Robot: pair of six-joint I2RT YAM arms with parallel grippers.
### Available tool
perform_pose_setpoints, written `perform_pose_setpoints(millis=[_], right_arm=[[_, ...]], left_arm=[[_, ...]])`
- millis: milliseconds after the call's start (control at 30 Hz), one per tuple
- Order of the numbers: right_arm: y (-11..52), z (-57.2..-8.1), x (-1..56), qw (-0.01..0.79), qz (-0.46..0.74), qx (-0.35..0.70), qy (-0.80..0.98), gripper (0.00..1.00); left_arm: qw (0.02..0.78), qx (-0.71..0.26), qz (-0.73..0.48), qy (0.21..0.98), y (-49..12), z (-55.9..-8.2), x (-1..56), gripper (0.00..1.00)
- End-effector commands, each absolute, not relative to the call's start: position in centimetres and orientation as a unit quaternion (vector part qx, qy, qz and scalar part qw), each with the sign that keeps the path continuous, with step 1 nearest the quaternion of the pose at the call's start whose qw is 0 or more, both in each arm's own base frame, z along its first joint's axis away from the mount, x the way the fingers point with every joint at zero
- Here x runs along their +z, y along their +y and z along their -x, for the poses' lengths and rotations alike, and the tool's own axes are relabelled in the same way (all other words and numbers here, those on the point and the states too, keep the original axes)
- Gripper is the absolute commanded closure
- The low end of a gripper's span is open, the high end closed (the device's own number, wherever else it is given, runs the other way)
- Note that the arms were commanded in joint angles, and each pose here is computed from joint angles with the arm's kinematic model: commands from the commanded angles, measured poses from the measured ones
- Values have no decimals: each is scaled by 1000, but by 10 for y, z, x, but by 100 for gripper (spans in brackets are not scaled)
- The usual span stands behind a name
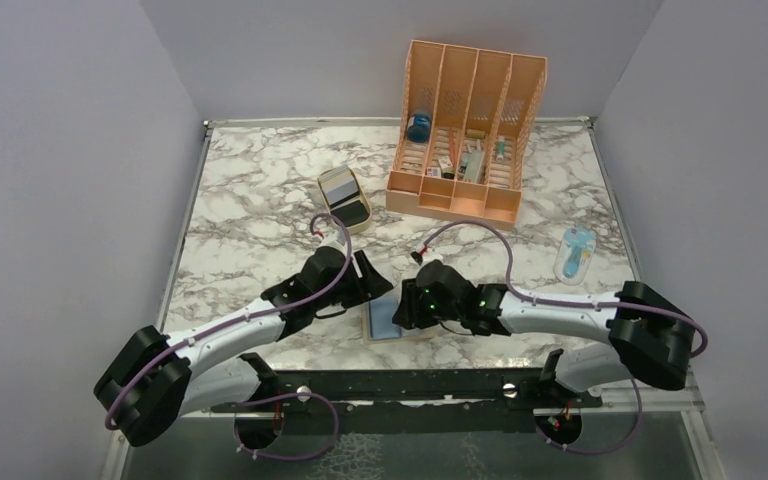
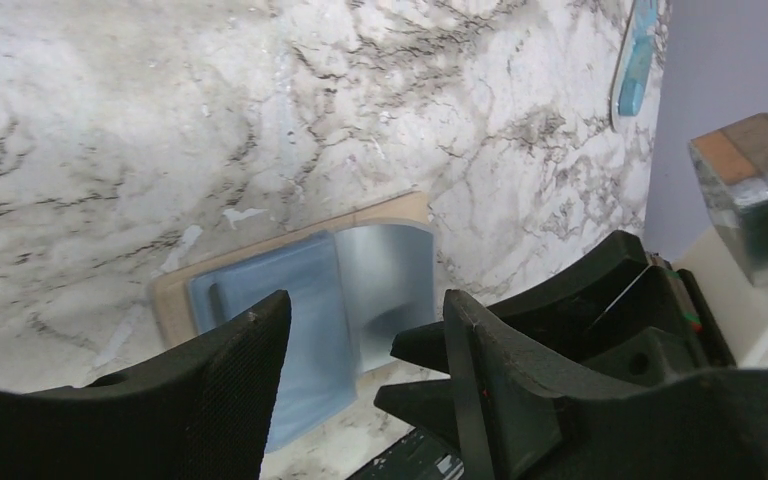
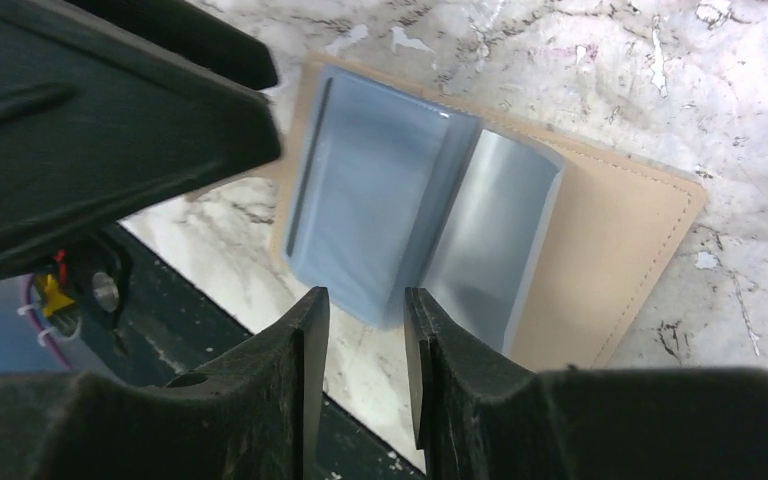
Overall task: Put the credit cards into the card holder
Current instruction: Turn over the card slot in the card holder.
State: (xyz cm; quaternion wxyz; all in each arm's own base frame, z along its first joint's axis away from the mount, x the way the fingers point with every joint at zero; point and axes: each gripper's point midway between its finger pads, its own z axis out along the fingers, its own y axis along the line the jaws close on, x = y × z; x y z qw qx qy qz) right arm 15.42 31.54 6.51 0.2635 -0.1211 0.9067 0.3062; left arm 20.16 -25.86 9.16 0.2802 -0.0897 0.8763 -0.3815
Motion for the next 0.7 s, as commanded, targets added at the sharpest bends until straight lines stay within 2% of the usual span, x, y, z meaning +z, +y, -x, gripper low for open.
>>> perform_pose_setpoints(millis=[0, 167, 400, 667], right_arm=[[326, -165, 59, 270, 110, 292, 911, 67], [326, -164, 40, 254, 112, 273, 921, 69], [311, -162, 17, 247, 100, 242, 933, 87], [305, -156, 7, 241, 91, 247, 934, 93]], left_arm=[[270, -384, 97, 878, -249, -198, 87, 40], [256, -394, 95, 878, -251, -194, 83, 40], [238, -423, 91, 870, -261, -189, 82, 40], [228, -404, 88, 882, -258, -188, 66, 39]])
